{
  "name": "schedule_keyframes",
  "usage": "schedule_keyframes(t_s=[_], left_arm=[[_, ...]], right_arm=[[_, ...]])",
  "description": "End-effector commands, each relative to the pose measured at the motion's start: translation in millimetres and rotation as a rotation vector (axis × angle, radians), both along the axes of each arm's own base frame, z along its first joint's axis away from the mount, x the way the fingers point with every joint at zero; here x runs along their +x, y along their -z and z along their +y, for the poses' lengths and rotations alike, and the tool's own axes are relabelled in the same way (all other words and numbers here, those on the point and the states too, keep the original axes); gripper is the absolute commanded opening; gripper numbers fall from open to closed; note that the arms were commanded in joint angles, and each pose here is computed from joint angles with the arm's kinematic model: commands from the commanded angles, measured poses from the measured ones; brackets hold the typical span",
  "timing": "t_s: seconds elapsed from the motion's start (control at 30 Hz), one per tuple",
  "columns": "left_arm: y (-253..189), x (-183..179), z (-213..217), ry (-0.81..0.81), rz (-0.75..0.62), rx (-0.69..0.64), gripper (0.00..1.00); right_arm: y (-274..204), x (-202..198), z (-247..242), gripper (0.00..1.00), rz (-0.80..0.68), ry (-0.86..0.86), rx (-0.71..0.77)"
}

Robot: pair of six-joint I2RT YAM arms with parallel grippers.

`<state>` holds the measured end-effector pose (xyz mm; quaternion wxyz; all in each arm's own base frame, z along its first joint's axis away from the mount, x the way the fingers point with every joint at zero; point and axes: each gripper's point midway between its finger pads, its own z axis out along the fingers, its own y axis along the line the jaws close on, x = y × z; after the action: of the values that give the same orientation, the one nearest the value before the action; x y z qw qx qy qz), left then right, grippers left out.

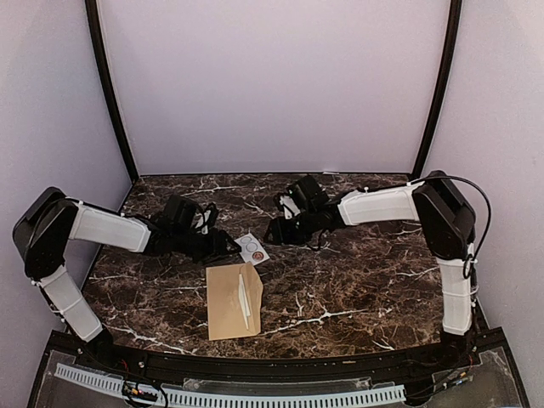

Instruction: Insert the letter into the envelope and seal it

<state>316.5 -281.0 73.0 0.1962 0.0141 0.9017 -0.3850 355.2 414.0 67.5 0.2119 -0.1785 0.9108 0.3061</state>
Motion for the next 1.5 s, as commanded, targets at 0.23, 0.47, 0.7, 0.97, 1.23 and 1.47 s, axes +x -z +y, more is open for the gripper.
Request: schedule_keyframes(t_s=[0.23,0.47,0.7,0.97,1.23,1.47], left_arm=[[18.2,20.6,16.2,-0.125,-0.011,-0.002,0.54],[25.1,23.6,24.8,-0.147,-0.021,0.027,0.55],[25.2,30.9,29.0,-0.159,-0.035,0.022,0.56],[36.2,31.9,26.9,-0.148,-0.018,0.011,0.55],[41.0,33.1,26.6,-0.149,-0.014,0.010,0.53],[40.8,37.0,14.2,-0.135,0.004,-0.062,0.50]], right_arm=[[-5.3,29.5,30.6,0.56,-0.048,-0.083,0.085],[3.9,38.9,28.7,0.60,-0.034,-0.075,0.075],[15.2,38.4,34.9,0.61,0.002,-0.089,0.084],[30.1,40.8,37.9,0.61,0.033,-0.090,0.076],[40.9,39.6,38.2,0.59,0.057,-0.092,0.074],[49.9,30.5,41.7,0.55,0.105,-0.117,0.100]])
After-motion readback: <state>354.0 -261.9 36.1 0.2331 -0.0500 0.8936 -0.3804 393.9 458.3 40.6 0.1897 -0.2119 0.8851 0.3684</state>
